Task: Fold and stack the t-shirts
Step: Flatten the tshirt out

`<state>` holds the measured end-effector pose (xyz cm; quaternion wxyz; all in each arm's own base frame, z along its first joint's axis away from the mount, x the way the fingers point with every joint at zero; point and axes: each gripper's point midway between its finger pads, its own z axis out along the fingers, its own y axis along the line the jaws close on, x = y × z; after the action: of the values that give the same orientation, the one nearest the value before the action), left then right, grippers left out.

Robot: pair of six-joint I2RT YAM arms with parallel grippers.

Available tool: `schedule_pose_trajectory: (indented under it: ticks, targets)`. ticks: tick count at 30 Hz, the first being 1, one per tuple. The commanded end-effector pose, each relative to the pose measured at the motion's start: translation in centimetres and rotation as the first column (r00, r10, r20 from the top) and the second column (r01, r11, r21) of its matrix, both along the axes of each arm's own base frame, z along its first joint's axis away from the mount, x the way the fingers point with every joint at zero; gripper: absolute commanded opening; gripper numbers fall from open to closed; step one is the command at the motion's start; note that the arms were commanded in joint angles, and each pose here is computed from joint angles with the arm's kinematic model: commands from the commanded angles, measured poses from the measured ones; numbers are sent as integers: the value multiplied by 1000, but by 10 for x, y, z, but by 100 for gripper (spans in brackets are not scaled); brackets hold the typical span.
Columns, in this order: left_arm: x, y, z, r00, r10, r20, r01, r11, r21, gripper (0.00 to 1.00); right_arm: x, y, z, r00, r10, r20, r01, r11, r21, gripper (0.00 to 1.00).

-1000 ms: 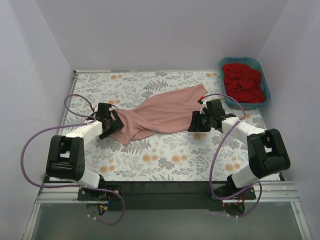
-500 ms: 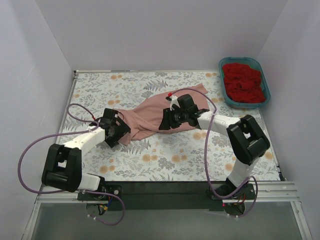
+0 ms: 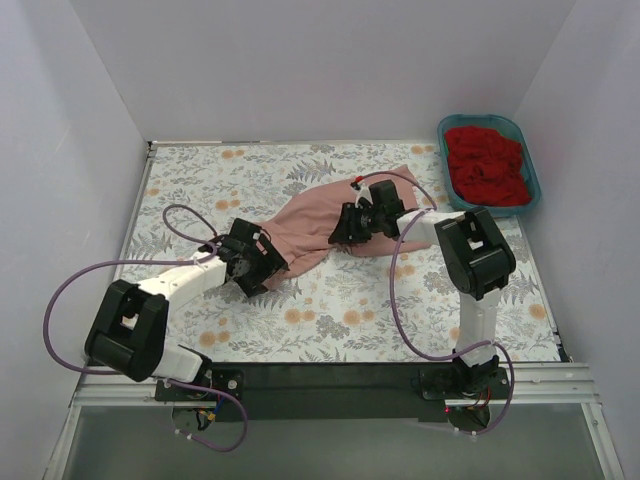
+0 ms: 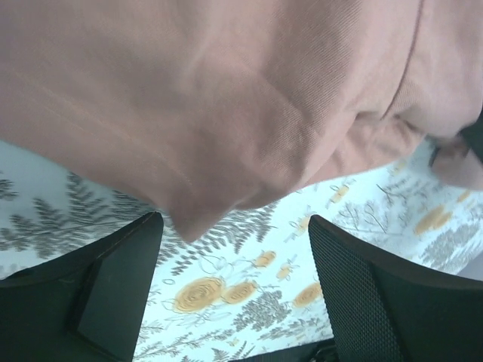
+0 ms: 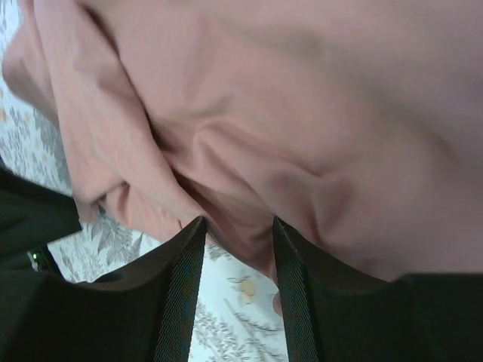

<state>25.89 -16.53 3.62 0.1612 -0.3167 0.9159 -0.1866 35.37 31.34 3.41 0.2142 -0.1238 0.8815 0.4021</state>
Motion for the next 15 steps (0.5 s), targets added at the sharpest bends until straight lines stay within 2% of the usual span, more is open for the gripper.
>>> schedule_pose_trajectory:
  ticks: [1, 3, 9, 12, 13, 15]
  targets:
    - [18, -23, 32, 994, -61, 92, 66, 997, -48, 78, 32, -41, -24, 993, -119, -5, 118, 990, -75, 49]
    - [23, -19, 46, 985, -95, 147, 97, 995, -5, 80, 43, -50, -18, 991, -132, 25, 134, 988, -77, 49]
    - [32, 37, 72, 940, -132, 313, 46, 963, 266, 86, 51, -60, 7, 988, -108, 108, 117, 989, -86, 50]
    - [31, 51, 66, 912, -237, 336, 102, 923, 372, 88, 39, -59, 24, 988, -77, 136, 86, 994, -64, 50]
    - [30, 55, 62, 891, -312, 330, 155, 892, 425, 88, 35, -58, 28, 987, -66, 147, 76, 995, -63, 50]
    - [28, 52, 53, 864, -383, 326, 215, 867, 449, 92, 30, -59, 45, 981, -56, 187, 67, 996, -52, 50]
